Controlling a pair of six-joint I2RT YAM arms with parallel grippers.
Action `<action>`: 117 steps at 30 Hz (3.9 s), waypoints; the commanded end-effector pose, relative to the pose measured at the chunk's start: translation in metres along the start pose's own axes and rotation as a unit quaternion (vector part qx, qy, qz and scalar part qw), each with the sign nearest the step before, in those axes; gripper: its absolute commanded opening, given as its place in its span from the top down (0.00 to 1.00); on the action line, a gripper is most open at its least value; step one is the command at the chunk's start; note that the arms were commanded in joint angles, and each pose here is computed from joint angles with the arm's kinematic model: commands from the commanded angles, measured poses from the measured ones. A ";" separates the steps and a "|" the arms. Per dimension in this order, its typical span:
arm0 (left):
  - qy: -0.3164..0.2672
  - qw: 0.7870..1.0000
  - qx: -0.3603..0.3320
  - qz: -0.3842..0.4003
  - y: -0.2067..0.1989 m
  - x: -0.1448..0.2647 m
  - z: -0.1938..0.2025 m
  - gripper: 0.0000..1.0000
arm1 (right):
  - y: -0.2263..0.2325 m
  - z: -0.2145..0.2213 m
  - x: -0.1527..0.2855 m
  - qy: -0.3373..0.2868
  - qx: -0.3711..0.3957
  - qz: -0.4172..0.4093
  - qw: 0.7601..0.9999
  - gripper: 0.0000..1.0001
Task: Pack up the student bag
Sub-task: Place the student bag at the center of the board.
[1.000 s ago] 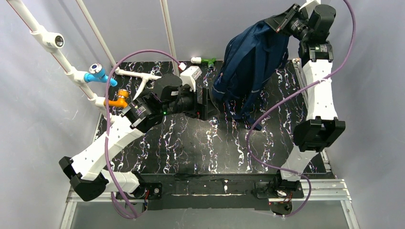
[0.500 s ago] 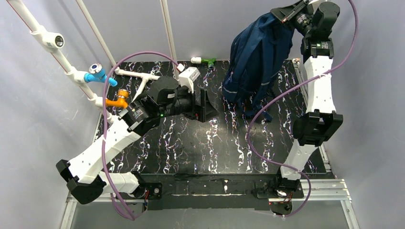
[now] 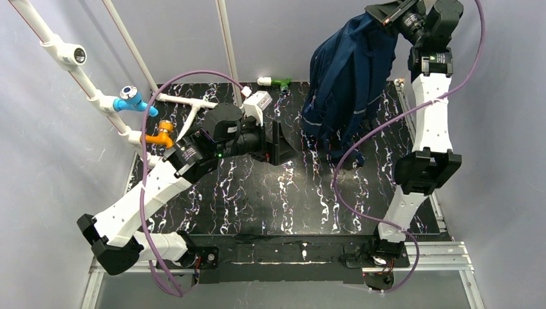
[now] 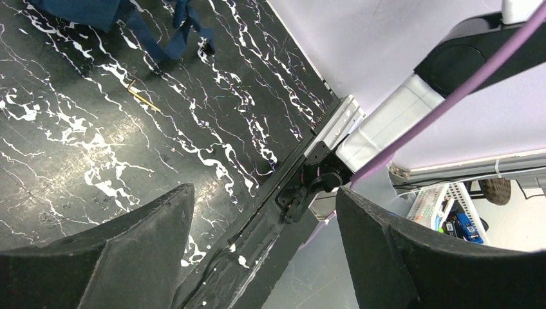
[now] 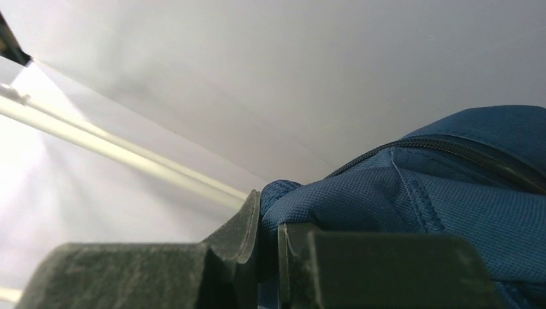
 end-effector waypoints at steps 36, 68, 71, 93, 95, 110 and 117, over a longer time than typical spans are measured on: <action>0.016 0.998 0.002 0.059 -0.006 -0.015 0.011 0.20 | -0.025 0.046 0.153 -0.036 0.163 0.226 0.960 0.04; -0.117 0.962 -0.246 -0.008 0.079 -0.257 -0.104 0.28 | -0.024 0.090 0.137 0.113 0.193 0.060 0.973 0.99; -0.145 0.954 -0.262 -0.027 0.079 -0.251 -0.123 0.99 | -0.025 0.089 0.135 0.111 0.192 0.062 0.973 0.99; -0.101 0.957 -0.163 -0.217 0.048 -0.101 -0.035 1.00 | -0.021 0.155 0.064 0.150 0.101 -0.005 0.984 0.98; -0.083 0.960 -0.144 -0.224 0.056 -0.096 -0.010 1.00 | -0.037 0.178 0.077 0.181 0.079 -0.002 0.980 0.85; -0.080 0.962 -0.117 -0.234 0.058 -0.077 -0.001 1.00 | -0.010 0.154 0.146 0.179 0.217 0.157 0.947 0.02; -0.081 0.966 -0.107 -0.221 0.051 -0.074 -0.006 0.86 | 0.071 0.146 0.142 0.114 0.153 0.007 0.982 0.02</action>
Point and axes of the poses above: each gripper's point midway between its finger pads, its own x axis back along the fingers, its own y axis along the line the jaws close on, z = x × y, the point moved 4 cm from there along x, back along the fingers, and after that the axes turned 14 degrees about -x, right-handed, at the moved point
